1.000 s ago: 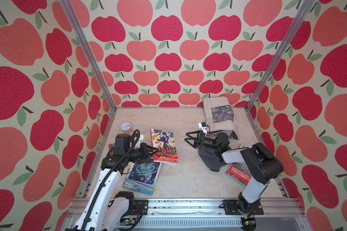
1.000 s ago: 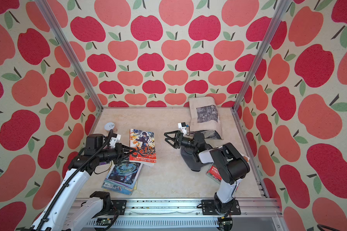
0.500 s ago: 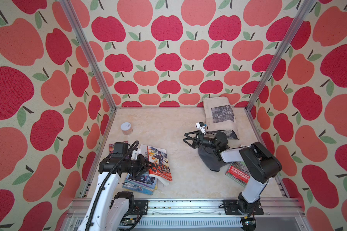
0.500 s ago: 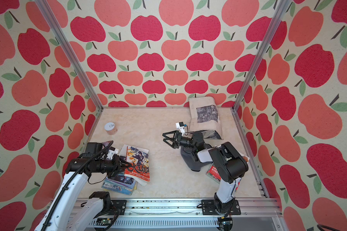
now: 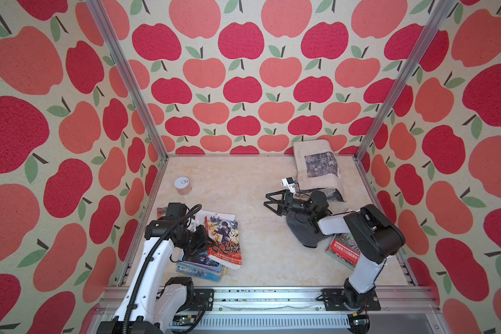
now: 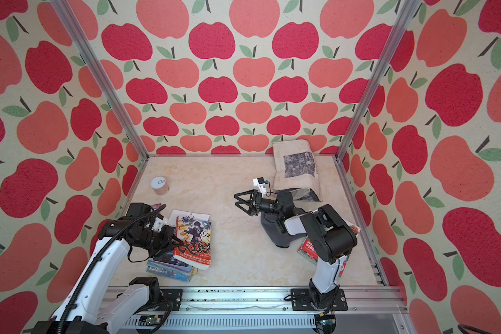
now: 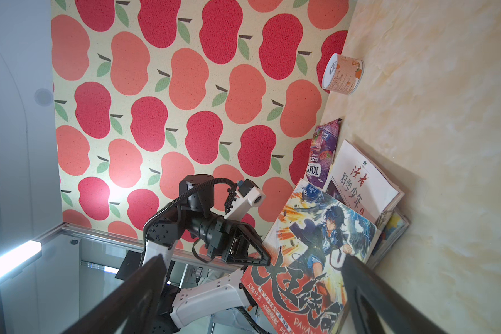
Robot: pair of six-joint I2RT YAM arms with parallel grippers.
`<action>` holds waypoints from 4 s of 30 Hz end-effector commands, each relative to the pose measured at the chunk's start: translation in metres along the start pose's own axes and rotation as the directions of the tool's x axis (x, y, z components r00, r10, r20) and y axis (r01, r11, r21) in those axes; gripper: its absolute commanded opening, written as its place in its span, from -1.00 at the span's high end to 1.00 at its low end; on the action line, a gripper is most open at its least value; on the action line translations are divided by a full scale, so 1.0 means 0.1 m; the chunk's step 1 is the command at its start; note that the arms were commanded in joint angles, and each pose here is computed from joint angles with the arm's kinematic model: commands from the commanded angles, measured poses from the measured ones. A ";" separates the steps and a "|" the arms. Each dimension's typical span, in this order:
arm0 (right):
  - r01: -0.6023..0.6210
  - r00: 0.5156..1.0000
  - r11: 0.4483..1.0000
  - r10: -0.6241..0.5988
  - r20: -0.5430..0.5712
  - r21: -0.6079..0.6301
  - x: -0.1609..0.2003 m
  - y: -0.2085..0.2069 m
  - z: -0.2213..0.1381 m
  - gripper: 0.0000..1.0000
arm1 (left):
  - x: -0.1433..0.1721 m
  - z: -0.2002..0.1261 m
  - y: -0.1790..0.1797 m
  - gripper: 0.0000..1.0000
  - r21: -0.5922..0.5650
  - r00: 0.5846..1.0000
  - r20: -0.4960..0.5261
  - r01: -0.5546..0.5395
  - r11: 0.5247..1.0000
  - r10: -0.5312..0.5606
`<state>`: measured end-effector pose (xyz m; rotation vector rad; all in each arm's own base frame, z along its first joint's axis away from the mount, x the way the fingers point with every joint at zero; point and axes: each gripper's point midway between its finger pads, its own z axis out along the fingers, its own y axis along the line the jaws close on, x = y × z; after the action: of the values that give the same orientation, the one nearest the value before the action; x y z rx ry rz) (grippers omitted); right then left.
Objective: Wipe the cover of the book
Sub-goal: Place the book at the center of the board, then adjust the book on the book, then move the book to the center of the board, then pick up the cleaning item at the center of the board.
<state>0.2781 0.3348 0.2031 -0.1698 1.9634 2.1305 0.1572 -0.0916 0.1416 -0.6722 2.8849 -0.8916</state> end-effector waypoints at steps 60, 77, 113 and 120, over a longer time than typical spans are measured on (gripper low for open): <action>-0.129 0.882 0.106 -0.442 0.163 0.986 0.25 -0.46 -2.96 -0.99 | -1.79 0.12 0.09 -0.99 -0.026 0.826 0.541 0.206 0.978 -0.159; -0.574 0.746 0.091 -0.351 0.566 0.813 0.23 -0.73 -4.15 -0.99 | -1.13 0.73 -2.00 -0.99 0.096 0.791 0.474 -0.483 0.871 0.386; -0.700 0.649 0.171 -0.251 0.718 0.693 0.20 -1.33 -4.51 -0.99 | 0.18 3.13 -2.87 0.23 0.103 0.387 0.072 -0.920 0.379 0.919; -0.565 0.777 0.200 -0.197 0.597 0.801 0.11 -1.39 -4.03 -0.99 | -0.04 2.64 -2.73 1.00 0.178 0.556 0.103 -0.826 0.535 0.824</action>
<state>0.2713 -0.0945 0.0351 1.0590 2.3558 0.2376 0.3065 -0.4526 0.0368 0.8541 2.5043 -0.8413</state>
